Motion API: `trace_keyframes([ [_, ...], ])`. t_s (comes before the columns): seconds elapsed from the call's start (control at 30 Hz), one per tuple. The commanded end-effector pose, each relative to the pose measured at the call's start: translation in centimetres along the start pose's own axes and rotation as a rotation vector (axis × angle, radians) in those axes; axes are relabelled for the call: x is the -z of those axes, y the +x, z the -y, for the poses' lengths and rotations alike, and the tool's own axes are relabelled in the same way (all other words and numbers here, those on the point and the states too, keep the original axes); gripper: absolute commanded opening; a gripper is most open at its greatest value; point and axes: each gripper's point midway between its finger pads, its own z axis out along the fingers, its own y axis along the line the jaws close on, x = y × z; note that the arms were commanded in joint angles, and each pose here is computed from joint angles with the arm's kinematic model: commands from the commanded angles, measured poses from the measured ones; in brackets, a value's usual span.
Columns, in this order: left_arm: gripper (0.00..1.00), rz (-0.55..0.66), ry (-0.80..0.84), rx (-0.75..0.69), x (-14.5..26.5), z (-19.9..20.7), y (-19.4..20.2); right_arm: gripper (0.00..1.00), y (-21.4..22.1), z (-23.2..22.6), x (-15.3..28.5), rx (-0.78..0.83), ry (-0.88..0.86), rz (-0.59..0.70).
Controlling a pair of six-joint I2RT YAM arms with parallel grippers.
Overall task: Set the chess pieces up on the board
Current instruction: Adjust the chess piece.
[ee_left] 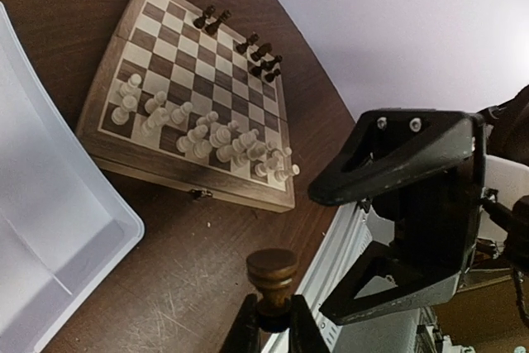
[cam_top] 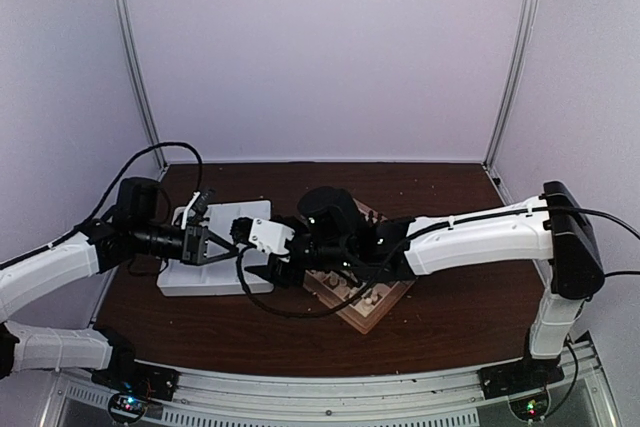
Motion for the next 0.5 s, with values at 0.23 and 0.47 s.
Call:
trace_keyframes([
  [0.23,0.02,-0.054,0.169,0.02,-0.5,2.8,-0.2,0.6,-1.9,0.4,-2.5,0.102,0.069,0.037],
  [0.47,0.03,-0.067,0.178,0.023,-0.6,2.8,0.1,0.56,-1.8,0.0,-3.1,0.118,0.048,0.03],
])
